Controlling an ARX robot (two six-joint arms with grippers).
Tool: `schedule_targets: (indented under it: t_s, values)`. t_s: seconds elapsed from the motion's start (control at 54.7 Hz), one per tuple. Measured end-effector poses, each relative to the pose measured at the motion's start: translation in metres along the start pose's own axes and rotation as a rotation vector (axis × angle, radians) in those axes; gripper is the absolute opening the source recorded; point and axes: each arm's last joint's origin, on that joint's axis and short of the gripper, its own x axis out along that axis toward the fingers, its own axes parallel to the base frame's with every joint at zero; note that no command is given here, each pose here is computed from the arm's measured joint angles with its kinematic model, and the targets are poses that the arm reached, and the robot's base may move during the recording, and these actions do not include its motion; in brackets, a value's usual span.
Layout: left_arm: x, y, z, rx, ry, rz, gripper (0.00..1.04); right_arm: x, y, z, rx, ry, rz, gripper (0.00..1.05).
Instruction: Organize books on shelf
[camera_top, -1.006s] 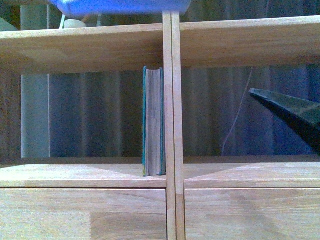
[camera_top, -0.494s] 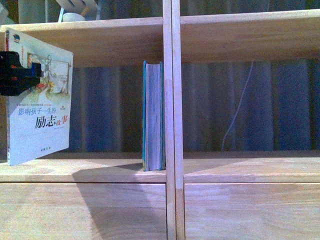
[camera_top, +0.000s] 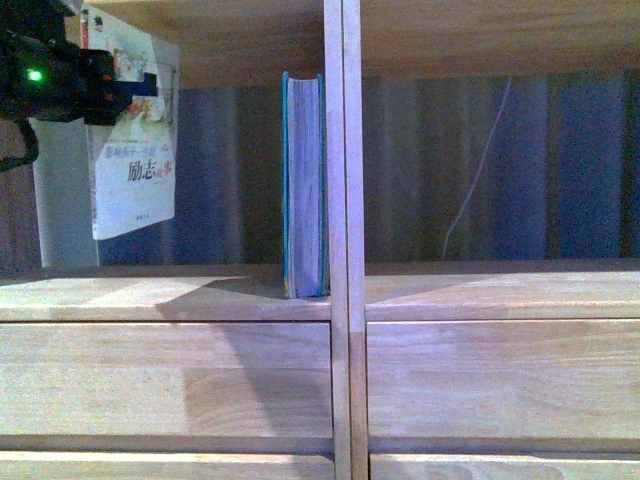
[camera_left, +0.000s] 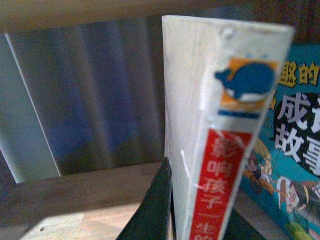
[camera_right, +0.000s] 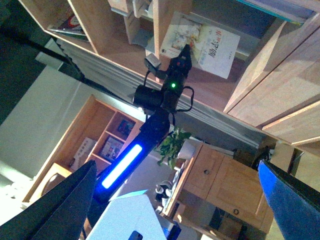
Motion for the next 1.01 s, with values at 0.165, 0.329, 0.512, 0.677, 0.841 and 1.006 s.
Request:
schedule_targets:
  t_s: [0.165, 0.329, 0.512, 0.677, 0.841, 1.006]
  values:
    - [0.032, -0.019, -0.014, -0.015, 0.019, 0.029, 0.07, -0.005, -0.005, 0.001, -0.006, -0.008, -0.004, 0.98]
    - [0.051, -0.036, -0.027, -0.042, 0.038, 0.023, 0.07, -0.009, -0.01, 0.002, 0.006, -0.015, -0.017, 0.98]
    - [0.066, -0.056, -0.038, -0.068, 0.041, 0.005, 0.07, -0.009, -0.011, 0.002, 0.01, -0.013, -0.02, 0.98]
    - [0.076, -0.065, -0.044, -0.076, 0.041, 0.002, 0.07, -0.009, -0.011, 0.002, 0.01, -0.012, -0.021, 0.98]
    - [0.083, -0.068, -0.051, -0.102, 0.056, 0.003, 0.07, -0.009, -0.011, 0.002, 0.01, -0.012, -0.021, 0.98]
    - [0.088, -0.069, -0.06, -0.131, 0.088, 0.005, 0.07, -0.009, -0.011, 0.002, 0.01, -0.012, -0.021, 0.98]
